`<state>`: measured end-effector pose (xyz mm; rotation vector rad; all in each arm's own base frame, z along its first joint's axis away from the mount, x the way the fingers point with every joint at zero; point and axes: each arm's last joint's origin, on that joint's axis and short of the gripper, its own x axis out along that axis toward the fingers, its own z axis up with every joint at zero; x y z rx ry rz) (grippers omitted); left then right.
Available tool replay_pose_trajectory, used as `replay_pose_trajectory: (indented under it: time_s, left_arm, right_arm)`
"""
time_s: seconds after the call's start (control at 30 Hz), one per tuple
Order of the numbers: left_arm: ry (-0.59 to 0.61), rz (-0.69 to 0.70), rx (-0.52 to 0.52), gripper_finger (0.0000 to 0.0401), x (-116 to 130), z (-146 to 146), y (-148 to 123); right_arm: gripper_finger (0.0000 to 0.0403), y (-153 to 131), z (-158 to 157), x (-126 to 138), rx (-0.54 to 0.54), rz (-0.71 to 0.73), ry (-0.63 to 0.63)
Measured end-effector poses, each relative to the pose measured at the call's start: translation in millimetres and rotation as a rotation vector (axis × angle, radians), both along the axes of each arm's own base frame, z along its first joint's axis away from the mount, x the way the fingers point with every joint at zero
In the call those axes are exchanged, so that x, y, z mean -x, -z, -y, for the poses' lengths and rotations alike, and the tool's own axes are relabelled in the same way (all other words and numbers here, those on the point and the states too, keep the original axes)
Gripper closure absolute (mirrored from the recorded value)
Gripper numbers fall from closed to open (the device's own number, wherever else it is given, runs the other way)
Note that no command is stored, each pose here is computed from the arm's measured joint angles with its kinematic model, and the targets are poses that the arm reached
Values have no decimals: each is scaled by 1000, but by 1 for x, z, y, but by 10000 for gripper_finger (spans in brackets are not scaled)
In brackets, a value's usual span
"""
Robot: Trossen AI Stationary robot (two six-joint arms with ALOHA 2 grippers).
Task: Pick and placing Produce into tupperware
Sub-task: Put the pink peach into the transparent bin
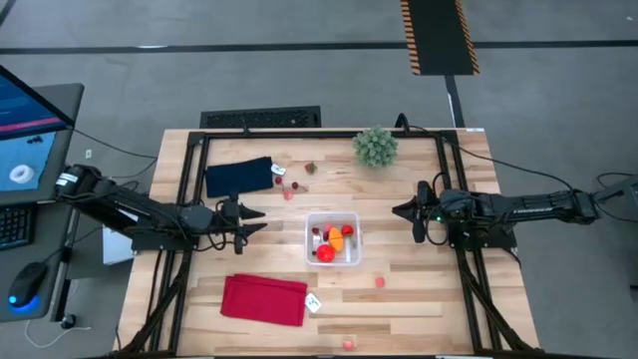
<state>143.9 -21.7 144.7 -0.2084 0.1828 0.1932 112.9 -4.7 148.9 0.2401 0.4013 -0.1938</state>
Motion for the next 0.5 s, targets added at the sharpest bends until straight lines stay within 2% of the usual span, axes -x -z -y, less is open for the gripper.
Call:
replay_pose_trajectory:
  time_s: [0.1, 0.27, 0.43, 0.5]
  left_arm:
    - [-25, -24, 18, 256, 1, -1, 3]
    - [-61, -74, -43, 256, 2, -2, 7]
    - [-69, -67, -12, 256, 2, -2, 7]
    - [-74, -66, 8, 256, 2, -2, 7]
  right_arm:
    - [343, 0, 0, 0, 0, 0, 0]
    - [343, 0, 0, 0, -2, 3, 1]
    - [343, -4, 0, -2, -120, 60, 51]
    - [343, -9, -2, -4, -171, 119, 25]
